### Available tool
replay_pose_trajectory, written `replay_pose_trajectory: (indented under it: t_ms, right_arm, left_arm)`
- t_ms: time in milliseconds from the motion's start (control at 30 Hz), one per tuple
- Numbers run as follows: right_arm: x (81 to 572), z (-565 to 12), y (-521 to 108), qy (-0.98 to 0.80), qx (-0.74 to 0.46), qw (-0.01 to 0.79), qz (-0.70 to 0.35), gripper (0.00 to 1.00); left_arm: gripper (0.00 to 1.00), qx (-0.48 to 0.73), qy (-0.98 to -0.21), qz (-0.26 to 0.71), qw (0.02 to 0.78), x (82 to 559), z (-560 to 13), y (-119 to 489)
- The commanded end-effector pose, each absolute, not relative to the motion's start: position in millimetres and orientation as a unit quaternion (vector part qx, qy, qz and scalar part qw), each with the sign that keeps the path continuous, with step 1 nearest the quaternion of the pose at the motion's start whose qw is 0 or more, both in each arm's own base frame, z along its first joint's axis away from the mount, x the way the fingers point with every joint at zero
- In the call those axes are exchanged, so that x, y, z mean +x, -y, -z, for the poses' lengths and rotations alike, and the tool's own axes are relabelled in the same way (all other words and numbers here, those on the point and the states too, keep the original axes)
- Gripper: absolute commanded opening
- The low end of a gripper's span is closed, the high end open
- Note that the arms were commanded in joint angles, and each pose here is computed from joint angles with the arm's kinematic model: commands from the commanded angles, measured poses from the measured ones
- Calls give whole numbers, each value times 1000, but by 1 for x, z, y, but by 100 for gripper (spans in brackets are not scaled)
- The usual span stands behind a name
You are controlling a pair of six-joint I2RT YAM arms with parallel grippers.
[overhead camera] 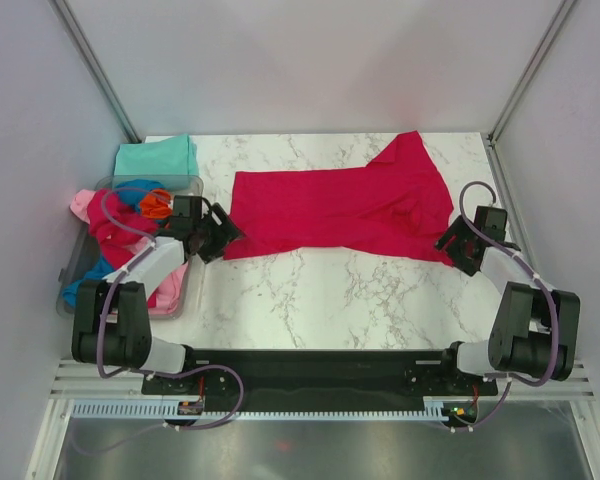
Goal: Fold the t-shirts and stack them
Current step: Fold the tshirt
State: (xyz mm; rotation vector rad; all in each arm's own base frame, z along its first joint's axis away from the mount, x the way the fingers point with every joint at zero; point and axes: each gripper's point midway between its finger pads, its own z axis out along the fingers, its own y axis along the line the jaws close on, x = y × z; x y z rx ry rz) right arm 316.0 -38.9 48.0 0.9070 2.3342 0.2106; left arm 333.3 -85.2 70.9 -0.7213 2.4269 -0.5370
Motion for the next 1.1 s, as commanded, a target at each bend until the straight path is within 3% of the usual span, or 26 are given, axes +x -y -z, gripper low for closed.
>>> replay_pose_trajectory:
  t_ms: [0,300,433,500,533,633,833,933,967,1067]
  right_arm:
    - [322,-40,44,-874,356,319,-87,78]
    - [327,-24,56,-871,370,311,-85,75]
    - [329,-18,63,-869,379,307,-84,63]
    - [330,-17,71,-866,388,307,-77,49]
    - [331,-18,76,-862,393,311,-76,34]
    - [335,-20,84,-857,400,314,-76,17]
    - [335,-19,83,-859,398,312,-84,1]
    - [332,-17,84,-859,399,309,-84,0]
    - [331,-17,84,-859,399,309,-84,0]
    - [330,-16,85,-858,402,307,-86,0]
  left_arm:
    - [81,-309,-898,179,256,333,-46,75]
    - [72,-322,-903,167,231,318,-22,78]
    - [70,-315,-911,157,214,306,-15,84]
    - [70,-303,-917,146,213,298,-13,90]
    - [71,-298,-919,142,214,295,-12,92]
    - [71,-290,-926,127,205,288,-7,95]
    - [71,-293,-928,77,219,299,-3,79]
    - [68,-291,-927,70,226,314,-6,79]
    - [65,-291,-927,69,227,316,-6,79]
    - [13,-285,-928,68,231,330,-5,80]
